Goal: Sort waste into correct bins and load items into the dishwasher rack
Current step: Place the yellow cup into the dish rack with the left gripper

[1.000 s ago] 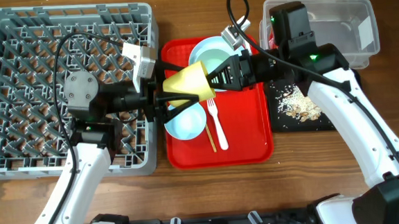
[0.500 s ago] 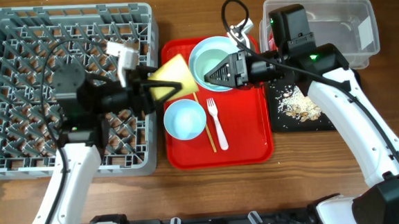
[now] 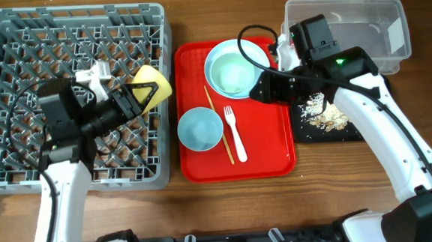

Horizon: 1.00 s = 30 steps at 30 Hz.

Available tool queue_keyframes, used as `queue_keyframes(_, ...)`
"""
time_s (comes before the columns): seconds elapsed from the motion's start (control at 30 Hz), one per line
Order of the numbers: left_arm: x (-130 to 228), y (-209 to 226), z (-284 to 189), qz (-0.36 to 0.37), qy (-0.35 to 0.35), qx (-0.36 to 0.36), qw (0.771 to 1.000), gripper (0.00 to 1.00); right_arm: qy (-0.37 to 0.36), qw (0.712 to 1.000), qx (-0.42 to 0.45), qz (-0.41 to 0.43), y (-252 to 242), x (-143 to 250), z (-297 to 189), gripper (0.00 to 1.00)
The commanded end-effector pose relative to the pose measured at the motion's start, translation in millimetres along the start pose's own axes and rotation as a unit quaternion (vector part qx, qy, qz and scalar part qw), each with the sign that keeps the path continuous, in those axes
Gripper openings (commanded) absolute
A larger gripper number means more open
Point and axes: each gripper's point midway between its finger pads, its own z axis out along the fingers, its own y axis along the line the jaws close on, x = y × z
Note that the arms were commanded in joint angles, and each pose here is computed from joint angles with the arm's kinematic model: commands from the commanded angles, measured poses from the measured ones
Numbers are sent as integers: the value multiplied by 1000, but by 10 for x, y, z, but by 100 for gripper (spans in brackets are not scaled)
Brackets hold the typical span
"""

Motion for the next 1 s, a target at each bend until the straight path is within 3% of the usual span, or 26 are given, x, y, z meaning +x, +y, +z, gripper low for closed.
queue_keyframes(0.0, -259, -27, -332, 57, -70, -101, 991, 14, -50, 997, 58, -30, -118, -103, -245, 34)
queue_keyframes(0.1, -274, 114, -554, 37, -77, -193, 978, 12, -69, 993, 85, -33, -172, -83, -391, 34)
queue_keyframes(0.23, -214, 413, -903, -1, -70, -332, 941, 11, -82, 988, 133, -21, -339, 44, -649, 34)
queue_keyframes(0.43, -91, 901, -1122, -29, -38, -462, 885, 9, -61, 985, 158, 32, -628, 176, -797, 34)
queue_keyframes(0.67, 48, 1363, -1006, -48, 38, -520, 852, 12, -65, 985, 157, 32, -630, 159, -799, 34)
queue_keyframes(0.97, 117, 1427, -991, -56, 57, -527, 846, 17, -62, 985, 158, 34, -637, 170, -791, 34)
